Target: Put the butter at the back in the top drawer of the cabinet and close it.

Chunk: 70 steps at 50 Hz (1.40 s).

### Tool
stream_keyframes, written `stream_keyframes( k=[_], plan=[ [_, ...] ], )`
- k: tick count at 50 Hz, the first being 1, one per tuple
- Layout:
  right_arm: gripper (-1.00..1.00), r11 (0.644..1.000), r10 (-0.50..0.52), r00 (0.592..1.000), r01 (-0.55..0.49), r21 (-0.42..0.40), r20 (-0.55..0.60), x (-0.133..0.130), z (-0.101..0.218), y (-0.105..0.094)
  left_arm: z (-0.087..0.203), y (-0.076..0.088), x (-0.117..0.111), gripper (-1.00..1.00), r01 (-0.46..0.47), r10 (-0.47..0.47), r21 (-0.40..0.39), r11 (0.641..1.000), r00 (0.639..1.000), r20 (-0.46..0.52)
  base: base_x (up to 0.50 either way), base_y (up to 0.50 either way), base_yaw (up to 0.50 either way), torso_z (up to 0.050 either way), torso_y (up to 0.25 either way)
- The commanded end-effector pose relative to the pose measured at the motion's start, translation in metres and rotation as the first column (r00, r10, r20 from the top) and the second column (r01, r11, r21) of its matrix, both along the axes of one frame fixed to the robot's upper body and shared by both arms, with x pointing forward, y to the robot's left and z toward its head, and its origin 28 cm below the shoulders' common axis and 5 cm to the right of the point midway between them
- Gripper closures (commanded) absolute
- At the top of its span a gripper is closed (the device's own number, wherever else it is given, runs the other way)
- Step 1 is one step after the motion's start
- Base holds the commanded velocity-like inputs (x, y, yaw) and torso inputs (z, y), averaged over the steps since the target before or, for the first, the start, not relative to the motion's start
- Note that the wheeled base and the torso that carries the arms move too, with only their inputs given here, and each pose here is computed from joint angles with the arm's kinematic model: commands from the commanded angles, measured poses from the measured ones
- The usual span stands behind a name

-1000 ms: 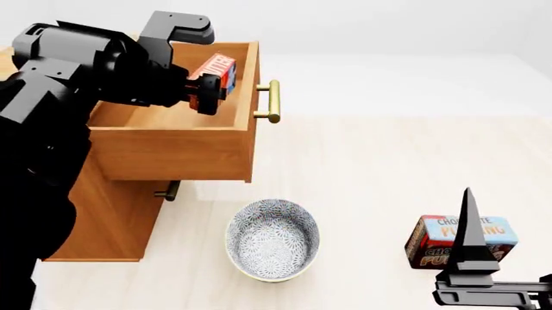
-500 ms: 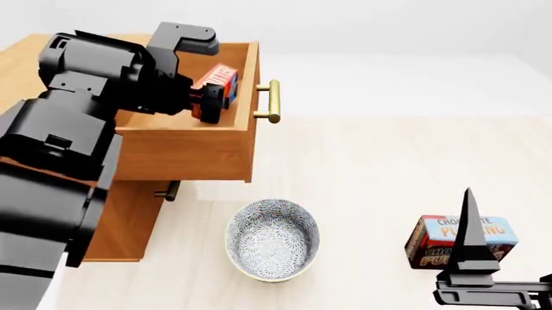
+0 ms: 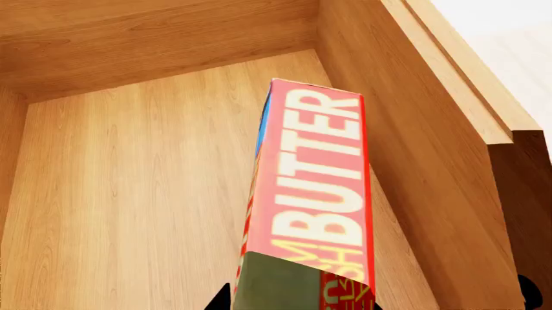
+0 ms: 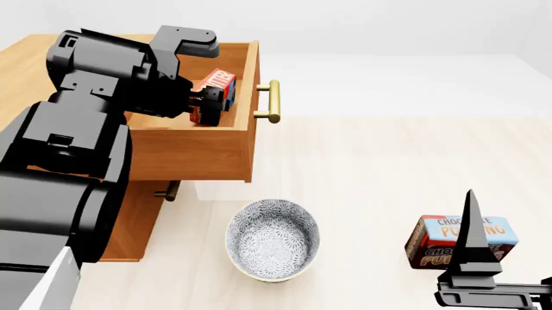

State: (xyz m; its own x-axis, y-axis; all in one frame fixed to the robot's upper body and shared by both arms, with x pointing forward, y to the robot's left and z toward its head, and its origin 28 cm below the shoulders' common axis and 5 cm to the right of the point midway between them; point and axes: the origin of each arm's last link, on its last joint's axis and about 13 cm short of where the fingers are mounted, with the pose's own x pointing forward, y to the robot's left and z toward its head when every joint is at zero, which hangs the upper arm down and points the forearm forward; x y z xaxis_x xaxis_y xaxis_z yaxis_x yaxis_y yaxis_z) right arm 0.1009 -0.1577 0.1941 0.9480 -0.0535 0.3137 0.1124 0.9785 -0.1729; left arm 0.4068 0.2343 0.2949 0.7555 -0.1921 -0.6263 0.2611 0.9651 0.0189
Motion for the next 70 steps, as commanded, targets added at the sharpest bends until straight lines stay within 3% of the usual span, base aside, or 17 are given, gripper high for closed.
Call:
stream_keyframes(
  k=[1,18,35,36,70],
  plan=[
    [-1.00,1.000,-0.001,1.000,0.001,0.002,-0.001,0.000,-0.001,0.000,-0.003,-0.003,-0.001,1.00,0.004,-0.005,-0.017,1.000,0.999,-0.034,0.00,0.00,0.00,0.000,0.000],
    [-1.00,1.000,-0.004,1.000,0.004,0.003,-0.001,0.000,-0.001,0.000,-0.007,-0.003,-0.003,1.00,0.011,-0.011,-0.004,1.000,0.997,-0.078,0.00,0.00,0.00,0.000,0.000],
    [-1.00,1.000,-0.003,1.000,0.003,0.004,0.002,-0.001,0.000,0.000,-0.001,-0.004,-0.003,1.00,0.030,-0.031,-0.017,0.999,0.998,-0.063,0.00,0.00,0.00,0.000,0.000],
    [-1.00,1.000,-0.003,1.000,0.003,0.004,0.002,-0.001,0.000,0.000,-0.001,-0.004,-0.003,-1.00,0.031,-0.032,-0.018,0.999,0.998,-0.063,0.00,0.00,0.00,0.000,0.000],
    [-1.00,1.000,0.002,1.000,-0.002,0.006,0.004,-0.002,0.000,0.001,0.021,-0.001,-0.001,-1.00,0.027,-0.027,0.007,1.000,0.999,0.041,0.00,0.00,0.00,0.000,0.000]
  ],
)
